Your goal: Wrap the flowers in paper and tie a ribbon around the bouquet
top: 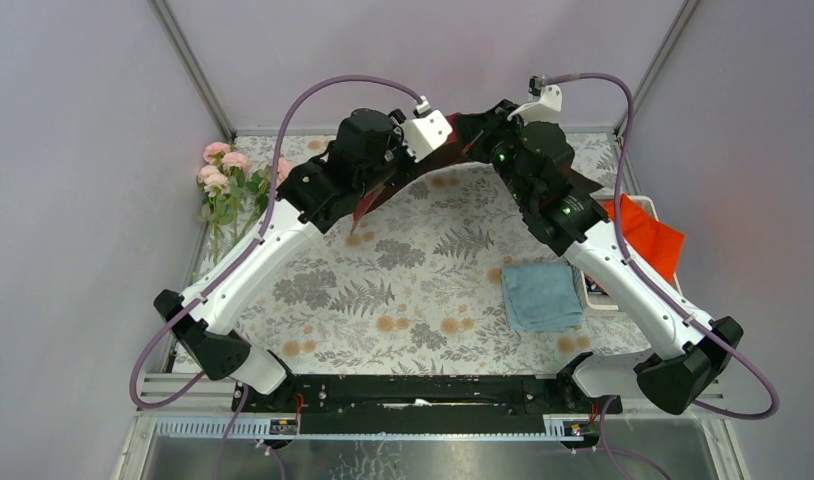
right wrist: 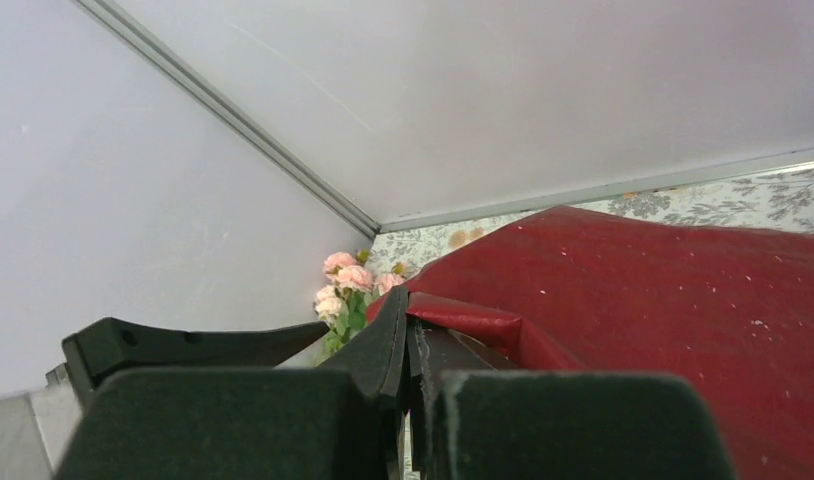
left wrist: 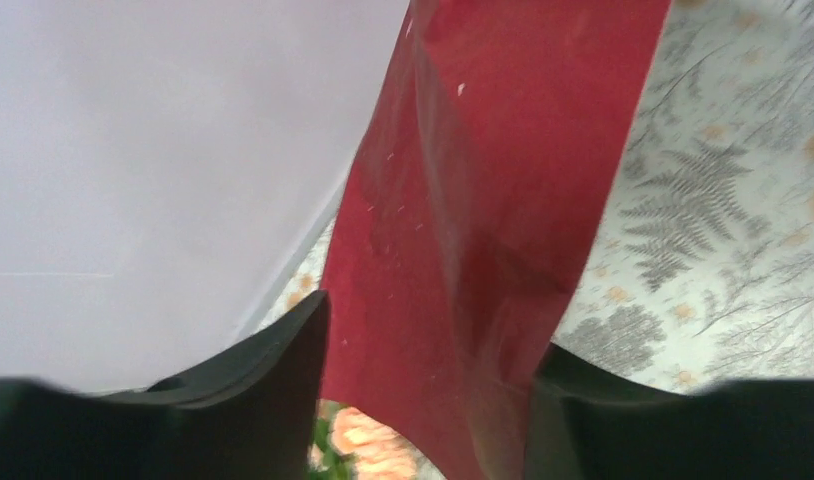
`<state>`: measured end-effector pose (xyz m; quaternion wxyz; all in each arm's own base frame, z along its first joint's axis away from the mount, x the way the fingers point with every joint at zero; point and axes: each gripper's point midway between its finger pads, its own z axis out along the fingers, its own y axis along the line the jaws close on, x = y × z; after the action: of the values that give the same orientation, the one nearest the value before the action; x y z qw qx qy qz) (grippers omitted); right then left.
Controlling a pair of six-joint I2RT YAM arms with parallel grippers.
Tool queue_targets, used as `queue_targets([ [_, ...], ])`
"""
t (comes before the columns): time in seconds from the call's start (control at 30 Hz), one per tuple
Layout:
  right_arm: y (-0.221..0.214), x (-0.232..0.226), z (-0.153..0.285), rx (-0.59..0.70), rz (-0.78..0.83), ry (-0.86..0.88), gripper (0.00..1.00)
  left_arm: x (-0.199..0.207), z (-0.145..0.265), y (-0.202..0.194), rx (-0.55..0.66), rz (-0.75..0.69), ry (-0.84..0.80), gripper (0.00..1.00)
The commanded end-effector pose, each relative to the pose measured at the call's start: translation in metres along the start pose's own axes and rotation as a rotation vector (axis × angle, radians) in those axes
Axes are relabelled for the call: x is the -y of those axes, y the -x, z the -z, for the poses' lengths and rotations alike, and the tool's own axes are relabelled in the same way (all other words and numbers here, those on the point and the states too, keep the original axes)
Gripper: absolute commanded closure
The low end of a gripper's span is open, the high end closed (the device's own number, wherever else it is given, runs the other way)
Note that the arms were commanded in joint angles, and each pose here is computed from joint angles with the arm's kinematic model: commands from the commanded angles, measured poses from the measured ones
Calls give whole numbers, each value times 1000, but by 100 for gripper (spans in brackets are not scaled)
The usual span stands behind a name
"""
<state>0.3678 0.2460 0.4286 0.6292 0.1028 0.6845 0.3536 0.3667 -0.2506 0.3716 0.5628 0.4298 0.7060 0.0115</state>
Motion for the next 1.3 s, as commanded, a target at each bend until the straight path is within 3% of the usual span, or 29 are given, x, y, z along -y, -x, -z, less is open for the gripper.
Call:
queue_targets([
  [0.0, 33, -27, 16, 38, 61, 74, 100, -22, 10, 14, 46, -25, 91, 60],
  [0.07, 38, -24, 18, 31, 125, 56, 100, -12, 16, 15, 46, -5, 24, 97],
  [0.1, 43, -24, 19, 36, 159, 48, 99, -5, 21, 17, 53, 9, -21, 100],
  [0.23, 70, -34, 19, 81, 304, 79, 61, 42, 51, 34, 124, 116, -302, 100],
  [0.33, 80, -37, 5, 34, 410, 97, 29, 61, 82, 59, 192, 219, -459, 100],
  [0.43, 76, -26, -16, -79, 420, 151, 14, 54, 101, 76, 253, 346, -513, 100],
  [0.6, 62, 20, -49, -178, 384, 117, 6, -25, 75, 43, 277, 622, -396, 100],
  [0.7, 41, 58, -68, -241, 362, 45, 6, -67, 44, -16, 224, 842, -353, 100],
  [0.9, -24, 129, -84, -431, 366, -78, 4, -109, -6, -164, 28, 1085, -207, 100],
  [1.07, -60, 181, -77, -534, 331, -154, 1, -114, -13, -268, -162, 1119, -121, 100],
  [1.27, -111, 233, -59, -693, 265, -172, 0, -91, -13, -332, -333, 1022, -174, 100],
])
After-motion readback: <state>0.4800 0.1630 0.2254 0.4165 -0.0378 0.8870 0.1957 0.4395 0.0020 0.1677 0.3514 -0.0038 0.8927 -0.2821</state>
